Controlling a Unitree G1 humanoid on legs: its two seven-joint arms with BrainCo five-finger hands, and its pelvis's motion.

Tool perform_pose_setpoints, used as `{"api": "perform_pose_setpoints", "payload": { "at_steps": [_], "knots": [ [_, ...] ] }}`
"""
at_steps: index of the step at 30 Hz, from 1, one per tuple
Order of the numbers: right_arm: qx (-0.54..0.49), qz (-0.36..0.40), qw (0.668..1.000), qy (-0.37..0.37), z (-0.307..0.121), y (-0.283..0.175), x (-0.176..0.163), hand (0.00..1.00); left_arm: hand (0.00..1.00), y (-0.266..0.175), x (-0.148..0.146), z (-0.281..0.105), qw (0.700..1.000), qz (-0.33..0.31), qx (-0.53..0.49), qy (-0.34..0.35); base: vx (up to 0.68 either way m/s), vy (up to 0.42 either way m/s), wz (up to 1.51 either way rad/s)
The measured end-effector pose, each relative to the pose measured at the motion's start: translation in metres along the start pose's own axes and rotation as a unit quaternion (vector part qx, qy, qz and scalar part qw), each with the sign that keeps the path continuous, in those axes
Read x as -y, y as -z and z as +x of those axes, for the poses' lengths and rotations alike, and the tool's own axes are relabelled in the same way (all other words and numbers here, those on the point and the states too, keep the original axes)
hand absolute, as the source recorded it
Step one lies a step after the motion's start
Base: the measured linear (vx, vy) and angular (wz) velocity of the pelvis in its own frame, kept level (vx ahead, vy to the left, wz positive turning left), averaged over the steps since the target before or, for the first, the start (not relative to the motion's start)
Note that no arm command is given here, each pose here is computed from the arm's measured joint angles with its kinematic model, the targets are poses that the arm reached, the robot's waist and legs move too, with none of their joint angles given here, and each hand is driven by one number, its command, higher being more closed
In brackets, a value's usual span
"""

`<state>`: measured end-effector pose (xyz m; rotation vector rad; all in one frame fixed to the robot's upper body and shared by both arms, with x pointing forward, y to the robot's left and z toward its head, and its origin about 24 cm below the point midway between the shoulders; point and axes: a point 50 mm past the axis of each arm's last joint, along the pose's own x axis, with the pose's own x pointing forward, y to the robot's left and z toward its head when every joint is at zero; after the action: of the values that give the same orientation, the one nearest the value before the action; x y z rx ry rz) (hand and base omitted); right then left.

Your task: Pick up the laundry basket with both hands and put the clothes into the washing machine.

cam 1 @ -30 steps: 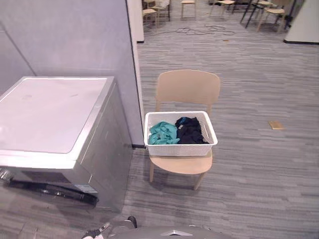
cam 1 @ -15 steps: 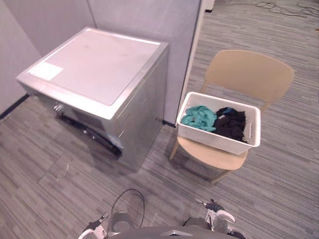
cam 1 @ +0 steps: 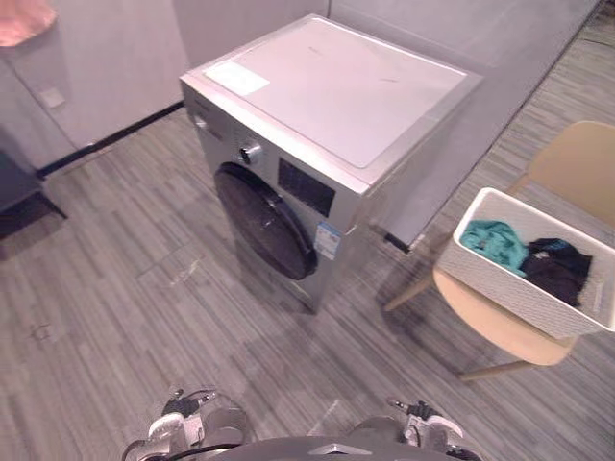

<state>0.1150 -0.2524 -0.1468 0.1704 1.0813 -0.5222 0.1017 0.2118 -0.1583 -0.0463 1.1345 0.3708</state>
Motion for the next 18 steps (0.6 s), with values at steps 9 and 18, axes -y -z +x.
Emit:
{"api": "perform_pose_setpoints", "payload": {
  "at_steps": [9, 18],
  "knots": [
    [0.031, 0.055, 0.996, -0.063, -0.010, 0.000, -0.051, 0.00, 0.00, -0.005, -0.014, 0.002, 0.999, -0.020, -0.011, -0.029, 0.05, -0.013, 0.38],
    [0.027, 0.101, 0.994, -0.044, -0.013, 0.013, -0.035, 0.00, 0.00, -0.025, 0.063, -0.007, 0.995, -0.063, 0.024, 0.073, 0.21, -0.090, 0.40]
  ]
}}
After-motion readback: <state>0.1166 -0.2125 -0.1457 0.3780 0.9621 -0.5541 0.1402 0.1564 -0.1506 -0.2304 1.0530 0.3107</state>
